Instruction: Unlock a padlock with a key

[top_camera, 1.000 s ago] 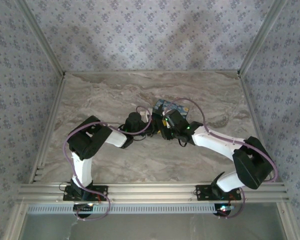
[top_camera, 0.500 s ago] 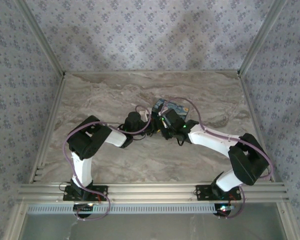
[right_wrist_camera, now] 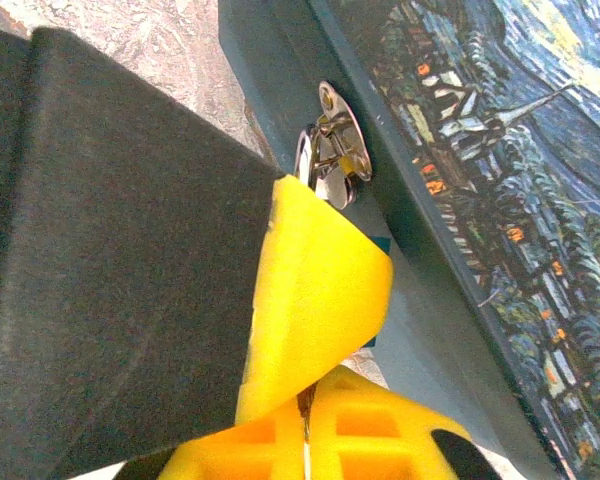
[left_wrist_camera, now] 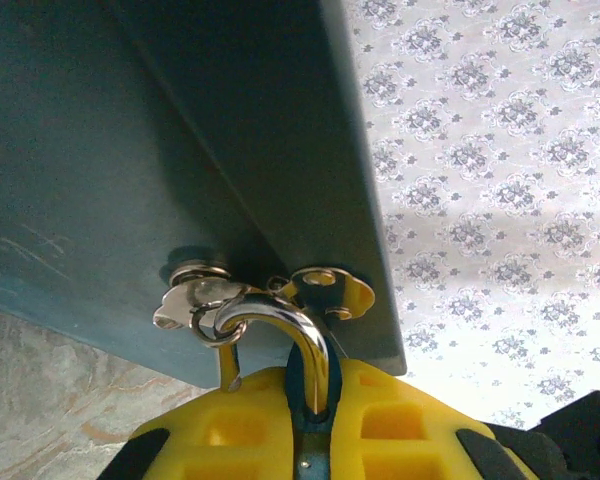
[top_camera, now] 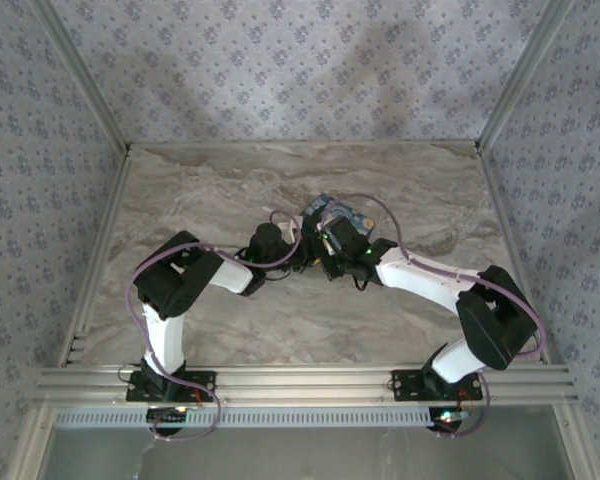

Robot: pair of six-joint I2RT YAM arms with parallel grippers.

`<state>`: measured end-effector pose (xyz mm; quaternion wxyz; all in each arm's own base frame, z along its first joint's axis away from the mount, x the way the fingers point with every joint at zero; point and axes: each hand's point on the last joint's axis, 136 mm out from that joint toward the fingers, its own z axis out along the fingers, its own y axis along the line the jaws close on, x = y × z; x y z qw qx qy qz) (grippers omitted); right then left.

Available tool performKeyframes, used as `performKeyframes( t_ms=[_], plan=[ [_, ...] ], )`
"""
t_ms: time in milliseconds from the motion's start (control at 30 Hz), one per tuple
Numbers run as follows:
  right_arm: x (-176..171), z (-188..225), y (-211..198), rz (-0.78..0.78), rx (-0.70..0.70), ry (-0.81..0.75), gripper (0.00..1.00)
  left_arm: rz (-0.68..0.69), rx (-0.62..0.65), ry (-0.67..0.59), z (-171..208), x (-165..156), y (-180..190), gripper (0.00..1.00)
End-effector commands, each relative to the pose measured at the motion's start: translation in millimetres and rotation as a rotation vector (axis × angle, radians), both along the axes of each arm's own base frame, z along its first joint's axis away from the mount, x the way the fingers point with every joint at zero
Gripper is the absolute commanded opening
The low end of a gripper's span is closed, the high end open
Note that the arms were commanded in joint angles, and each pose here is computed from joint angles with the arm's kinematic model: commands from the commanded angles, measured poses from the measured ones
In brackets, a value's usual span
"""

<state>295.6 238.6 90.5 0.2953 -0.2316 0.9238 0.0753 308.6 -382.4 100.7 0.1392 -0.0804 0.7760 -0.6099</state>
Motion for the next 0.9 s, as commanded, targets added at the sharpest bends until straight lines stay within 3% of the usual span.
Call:
performKeyframes(
  t_ms=[0, 100, 400, 600, 867],
  plan=[
    [1.8, 14.7, 9.3, 0.001, 0.073, -0.031, 0.33, -0.059, -0.041, -0.074, 21.6, -10.0, -5.1, 0.05],
    [-3.5, 15.2, 6.1, -0.005, 0.085, -0.023, 0.41, -0.053, -0.020, -0.064, 12.5, -10.7, -1.4, 0.07],
    [-23.9, 27.6, -12.6, -0.063, 0.164, -0.029, 0.41, -0.060, 0.057, -0.038, -12.3, -19.2, 9.6, 0.07],
    [-29.9, 30.9, -39.1, -0.169, 0.215, -0.002, 0.44, -0.136, 0.191, -0.049, -28.4, -39.0, 16.2, 0.10],
    [-7.1, 28.3, -64.2, -0.330, 0.321, 0.032, 0.56, -0.130, 0.314, -0.097, -31.7, -46.5, 34.0, 0.31]
  ],
)
